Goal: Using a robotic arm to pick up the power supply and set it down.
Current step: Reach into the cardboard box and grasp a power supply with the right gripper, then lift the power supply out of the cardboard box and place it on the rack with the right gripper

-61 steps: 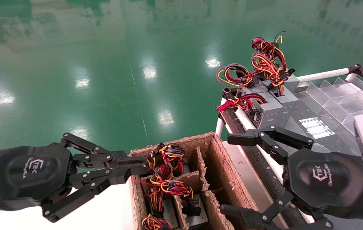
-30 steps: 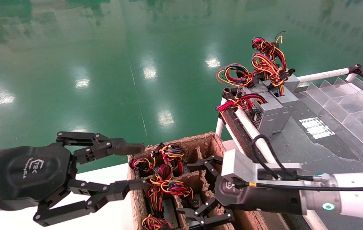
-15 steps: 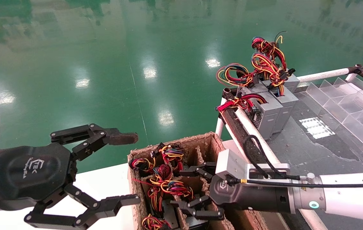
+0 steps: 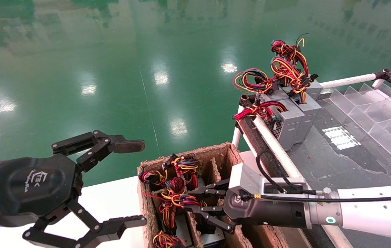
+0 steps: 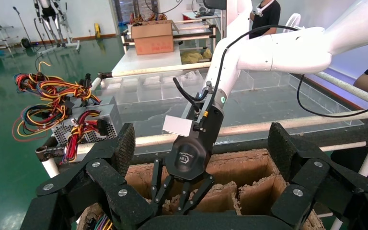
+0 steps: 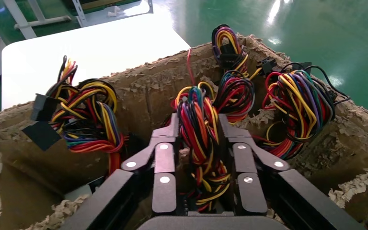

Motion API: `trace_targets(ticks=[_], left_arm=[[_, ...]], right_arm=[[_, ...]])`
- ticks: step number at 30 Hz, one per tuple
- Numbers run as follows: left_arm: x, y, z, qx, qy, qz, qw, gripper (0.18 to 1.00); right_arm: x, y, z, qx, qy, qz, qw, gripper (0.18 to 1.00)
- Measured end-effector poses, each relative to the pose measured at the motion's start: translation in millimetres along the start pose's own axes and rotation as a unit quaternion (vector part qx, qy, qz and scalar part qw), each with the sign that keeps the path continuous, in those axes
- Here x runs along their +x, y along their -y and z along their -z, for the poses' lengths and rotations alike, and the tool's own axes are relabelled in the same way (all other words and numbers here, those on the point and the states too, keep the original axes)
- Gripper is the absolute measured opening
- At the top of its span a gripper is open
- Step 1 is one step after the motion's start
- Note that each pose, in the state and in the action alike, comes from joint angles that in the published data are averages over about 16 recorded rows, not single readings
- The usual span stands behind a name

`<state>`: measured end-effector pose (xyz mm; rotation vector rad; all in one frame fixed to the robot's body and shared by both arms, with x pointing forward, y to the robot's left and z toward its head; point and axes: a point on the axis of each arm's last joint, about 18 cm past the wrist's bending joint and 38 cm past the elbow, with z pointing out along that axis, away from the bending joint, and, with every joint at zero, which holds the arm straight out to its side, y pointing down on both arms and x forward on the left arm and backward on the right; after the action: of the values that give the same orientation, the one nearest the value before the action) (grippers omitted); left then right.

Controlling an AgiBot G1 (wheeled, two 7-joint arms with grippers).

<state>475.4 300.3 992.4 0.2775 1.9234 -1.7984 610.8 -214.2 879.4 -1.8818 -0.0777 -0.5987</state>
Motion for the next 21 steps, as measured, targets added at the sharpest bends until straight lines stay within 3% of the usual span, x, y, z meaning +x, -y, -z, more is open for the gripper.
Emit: trace_targets(ticks=[9, 21], left_arm=[[0.0, 0.0, 0.0, 0.000, 0.000, 0.000, 1.0000, 0.999], [0.0, 0.0, 0.0, 0.000, 0.000, 0.000, 1.0000, 1.001]], right_arm=[[-0.4, -2.9, -1.7, 0.001, -0.001, 0.001, 1.000, 0.303], [3.1, 15.2, 21.5, 0.037, -0.022, 0.011, 0.999, 0.245]])
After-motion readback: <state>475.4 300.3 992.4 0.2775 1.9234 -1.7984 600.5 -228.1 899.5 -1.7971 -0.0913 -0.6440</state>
